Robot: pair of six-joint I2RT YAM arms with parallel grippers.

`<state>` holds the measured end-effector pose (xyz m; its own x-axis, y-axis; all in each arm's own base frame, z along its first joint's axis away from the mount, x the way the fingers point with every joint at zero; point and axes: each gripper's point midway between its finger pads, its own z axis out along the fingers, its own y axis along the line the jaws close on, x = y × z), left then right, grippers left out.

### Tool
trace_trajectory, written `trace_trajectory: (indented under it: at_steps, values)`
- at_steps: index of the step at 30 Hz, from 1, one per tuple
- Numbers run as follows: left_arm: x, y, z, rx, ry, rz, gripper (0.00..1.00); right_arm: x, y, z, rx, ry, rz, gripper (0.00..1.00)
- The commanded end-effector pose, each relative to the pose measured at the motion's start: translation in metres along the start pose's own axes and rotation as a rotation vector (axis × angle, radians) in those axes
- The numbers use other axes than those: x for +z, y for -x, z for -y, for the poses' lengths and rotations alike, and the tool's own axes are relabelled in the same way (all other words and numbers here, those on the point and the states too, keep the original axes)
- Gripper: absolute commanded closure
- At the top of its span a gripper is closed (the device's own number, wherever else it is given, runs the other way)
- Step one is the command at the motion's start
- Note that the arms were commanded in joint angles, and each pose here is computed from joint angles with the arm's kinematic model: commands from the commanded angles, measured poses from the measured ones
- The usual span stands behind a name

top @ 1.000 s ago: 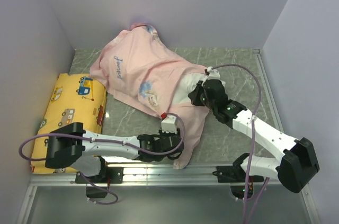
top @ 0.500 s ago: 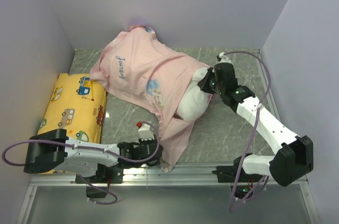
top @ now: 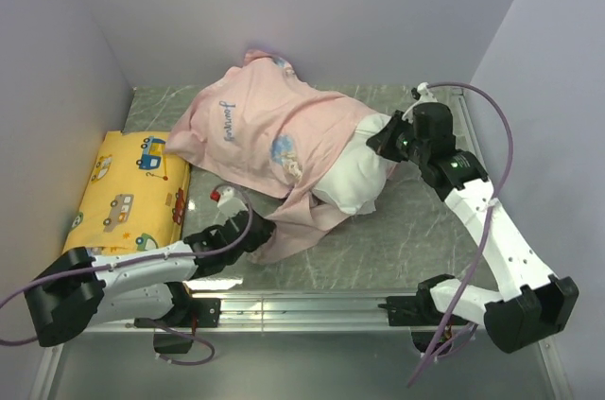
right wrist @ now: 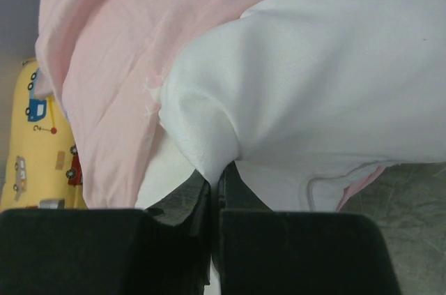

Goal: Remove the pillowcase from the pillow

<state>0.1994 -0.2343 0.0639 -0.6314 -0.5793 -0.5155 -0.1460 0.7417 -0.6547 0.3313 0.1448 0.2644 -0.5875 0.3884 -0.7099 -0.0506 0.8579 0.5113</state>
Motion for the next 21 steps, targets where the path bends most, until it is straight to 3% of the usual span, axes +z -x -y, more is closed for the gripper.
trace_trajectory:
  at_steps: [1, 5, 7, 10, 11, 14, 17, 21]
  values:
    - [0.007, 0.015, 0.009, 0.050, -0.051, -0.014, 1.00, -0.040, 0.044, -0.034, -0.004, 0.164, 0.182, 1.00]
    - [0.044, 0.033, 0.009, 0.038, 0.006, -0.013, 0.99, -0.047, 0.016, -0.032, 0.033, 0.240, 0.175, 1.00]
    - [0.066, 0.036, -0.002, 0.028, 0.025, -0.044, 0.98, -0.033, -0.015, -0.010, 0.066, 0.202, 0.129, 1.00]
    - [0.074, 0.034, 0.004, 0.066, 0.010, -0.078, 0.77, -0.017, -0.050, 0.019, 0.084, 0.147, 0.093, 1.00]
    - [0.070, 0.037, 0.012, 0.081, -0.011, -0.073, 0.59, -0.011, -0.065, 0.032, 0.091, 0.119, 0.074, 1.00]
    - [0.047, 0.048, 0.030, 0.134, -0.043, -0.035, 0.40, 0.000, -0.089, 0.052, 0.098, 0.078, 0.049, 1.00]
    - [0.017, 0.072, 0.043, 0.170, -0.046, 0.047, 0.33, 0.006, -0.104, 0.063, 0.102, 0.063, 0.033, 1.00]
    - [-0.021, 0.101, 0.047, 0.204, -0.018, 0.102, 0.31, 0.011, -0.116, 0.071, 0.102, 0.056, 0.021, 1.00]
